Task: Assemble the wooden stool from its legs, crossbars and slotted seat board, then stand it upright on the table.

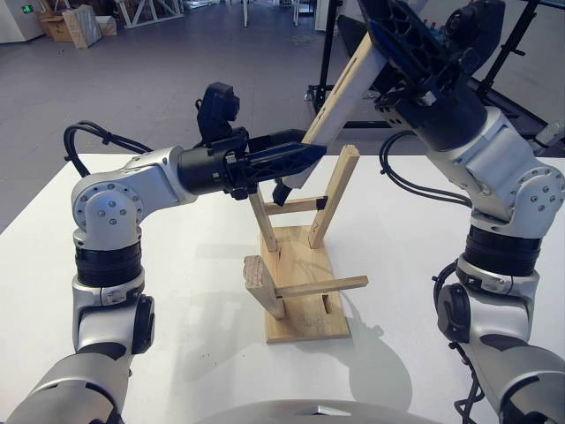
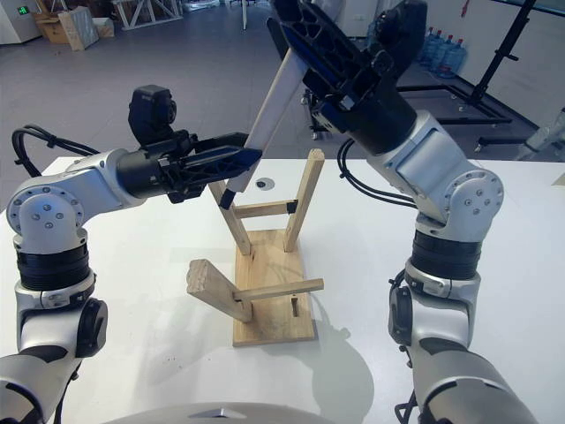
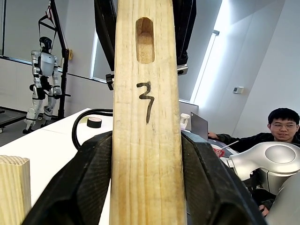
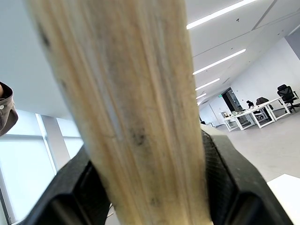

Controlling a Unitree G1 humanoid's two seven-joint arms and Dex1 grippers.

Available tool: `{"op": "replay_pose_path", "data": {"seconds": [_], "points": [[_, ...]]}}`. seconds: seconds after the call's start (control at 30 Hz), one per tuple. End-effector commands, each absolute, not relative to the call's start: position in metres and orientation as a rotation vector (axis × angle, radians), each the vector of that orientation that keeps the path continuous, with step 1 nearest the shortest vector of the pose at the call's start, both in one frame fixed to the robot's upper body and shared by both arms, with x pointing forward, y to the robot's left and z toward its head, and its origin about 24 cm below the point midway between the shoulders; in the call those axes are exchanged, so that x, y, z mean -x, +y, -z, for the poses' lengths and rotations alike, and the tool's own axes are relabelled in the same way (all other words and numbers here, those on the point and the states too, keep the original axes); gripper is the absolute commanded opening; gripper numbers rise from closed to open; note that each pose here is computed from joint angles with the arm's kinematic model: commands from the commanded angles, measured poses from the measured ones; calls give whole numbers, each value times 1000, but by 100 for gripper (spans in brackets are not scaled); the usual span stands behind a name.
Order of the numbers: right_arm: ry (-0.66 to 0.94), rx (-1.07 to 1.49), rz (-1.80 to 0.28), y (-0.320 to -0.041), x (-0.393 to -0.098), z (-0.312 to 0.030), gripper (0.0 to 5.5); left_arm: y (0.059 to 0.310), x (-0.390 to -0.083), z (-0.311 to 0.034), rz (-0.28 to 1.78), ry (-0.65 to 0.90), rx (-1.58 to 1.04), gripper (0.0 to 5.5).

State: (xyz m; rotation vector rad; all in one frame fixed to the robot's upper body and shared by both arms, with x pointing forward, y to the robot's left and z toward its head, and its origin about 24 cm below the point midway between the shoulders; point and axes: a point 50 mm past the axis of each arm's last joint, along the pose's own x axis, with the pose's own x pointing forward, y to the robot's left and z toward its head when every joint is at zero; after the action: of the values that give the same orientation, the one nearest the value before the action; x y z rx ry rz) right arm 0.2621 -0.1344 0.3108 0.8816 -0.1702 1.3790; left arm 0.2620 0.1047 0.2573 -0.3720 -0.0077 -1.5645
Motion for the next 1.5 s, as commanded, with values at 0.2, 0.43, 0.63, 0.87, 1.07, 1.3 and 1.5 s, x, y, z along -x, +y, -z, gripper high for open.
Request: {"op": "replay_pose_path", "data": {"seconds": [0.2, 0.43, 0.63, 0.87, 1.07, 1.3, 1.5], "points": [[-190, -823, -1328, -146, -261, -306, 217, 105, -262, -256, 1555, 2, 315, 273], [-215, -781, -1243, -162, -268, -295, 206, 121, -273, -266, 1456, -44, 382, 376], [-317, -605, -1068, -210, -251, -277, 206, 169, -286, -301, 1207, -220, 517, 467], [-235, -479, -1007, -235, -215, -207, 206, 216, -297, -274, 837, -182, 601, 540], [-197, -619, -1047, -244, -207, -170, 206, 215, -299, -241, 792, -78, 567, 540], [-262, -497, -1022, -242, -197, -143, 206, 216, -303, -230, 798, -32, 561, 540], [-368, -441, -1052, -224, -196, -126, 206, 216, -310, -228, 824, 3, 544, 540]]}}
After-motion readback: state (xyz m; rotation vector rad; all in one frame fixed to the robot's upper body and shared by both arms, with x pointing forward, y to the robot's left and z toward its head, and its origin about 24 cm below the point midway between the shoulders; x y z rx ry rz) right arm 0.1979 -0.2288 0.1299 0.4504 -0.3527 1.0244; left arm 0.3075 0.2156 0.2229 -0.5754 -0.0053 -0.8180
